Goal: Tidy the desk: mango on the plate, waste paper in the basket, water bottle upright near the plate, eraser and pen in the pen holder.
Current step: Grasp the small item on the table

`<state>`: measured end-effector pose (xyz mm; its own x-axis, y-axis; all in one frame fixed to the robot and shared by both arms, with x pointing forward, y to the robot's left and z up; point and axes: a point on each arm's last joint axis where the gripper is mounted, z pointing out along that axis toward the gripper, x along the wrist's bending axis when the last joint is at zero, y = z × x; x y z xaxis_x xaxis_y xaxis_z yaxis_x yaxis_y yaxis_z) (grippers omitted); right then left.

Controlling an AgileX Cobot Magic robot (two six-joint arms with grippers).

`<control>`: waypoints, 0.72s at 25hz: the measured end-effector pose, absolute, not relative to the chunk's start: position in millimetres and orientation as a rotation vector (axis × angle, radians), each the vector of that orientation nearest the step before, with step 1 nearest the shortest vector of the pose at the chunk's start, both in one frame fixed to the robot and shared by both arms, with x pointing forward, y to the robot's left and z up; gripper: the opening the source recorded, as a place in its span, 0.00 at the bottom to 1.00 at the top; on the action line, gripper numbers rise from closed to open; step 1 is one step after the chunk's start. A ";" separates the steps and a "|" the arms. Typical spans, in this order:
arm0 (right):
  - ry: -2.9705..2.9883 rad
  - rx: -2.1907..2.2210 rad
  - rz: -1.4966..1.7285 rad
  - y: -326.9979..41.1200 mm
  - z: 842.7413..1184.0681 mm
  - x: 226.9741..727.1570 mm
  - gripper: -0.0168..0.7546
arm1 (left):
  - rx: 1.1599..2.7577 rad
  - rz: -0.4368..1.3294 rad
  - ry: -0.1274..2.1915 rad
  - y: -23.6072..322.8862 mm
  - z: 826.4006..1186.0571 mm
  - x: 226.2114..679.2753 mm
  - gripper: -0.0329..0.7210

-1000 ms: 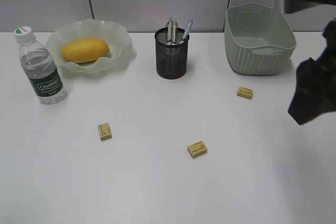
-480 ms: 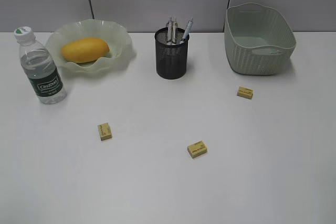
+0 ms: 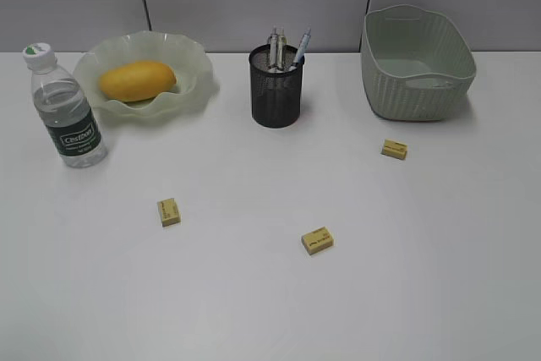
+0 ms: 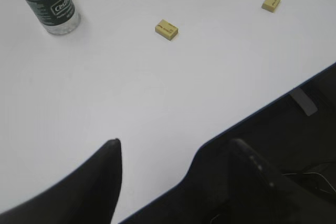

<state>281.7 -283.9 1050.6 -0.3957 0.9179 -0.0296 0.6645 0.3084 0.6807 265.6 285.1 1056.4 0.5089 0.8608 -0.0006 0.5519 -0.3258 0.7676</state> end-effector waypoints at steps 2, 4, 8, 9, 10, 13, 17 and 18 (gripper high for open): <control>2.094 1.419 0.856 -288.9 1052.3 279.3 0.78 | 2.020 0.539 1.153 285.1 1056.4 265.6 0.67; 2.059 1.417 0.865 -291.0 1051.6 279.4 0.78 | 2.020 0.539 1.153 285.1 1056.4 265.6 0.67; 2.049 1.425 0.870 -291.2 1051.6 279.6 0.78 | 2.020 0.539 1.153 285.1 1056.4 265.6 0.67; 2.048 1.426 0.870 -291.2 1051.6 279.6 0.78 | 2.020 0.539 1.153 285.1 1056.4 265.6 0.67; 2.048 1.427 0.870 -291.2 1051.6 279.6 0.78 | 2.020 0.539 1.153 285.1 1056.4 265.6 0.67; 2.047 1.427 0.872 -291.2 1051.6 279.7 0.78 | 2.019 0.539 1.152 285.1 1056.5 265.7 0.67; 2.047 1.426 0.872 -291.1 1051.7 279.7 0.78 | 2.003 0.565 1.142 284.9 1060.9 268.0 0.67; 2.047 1.426 0.872 -291.1 1051.7 279.7 0.78 | 1.998 0.577 1.138 284.1 1063.6 270.4 0.67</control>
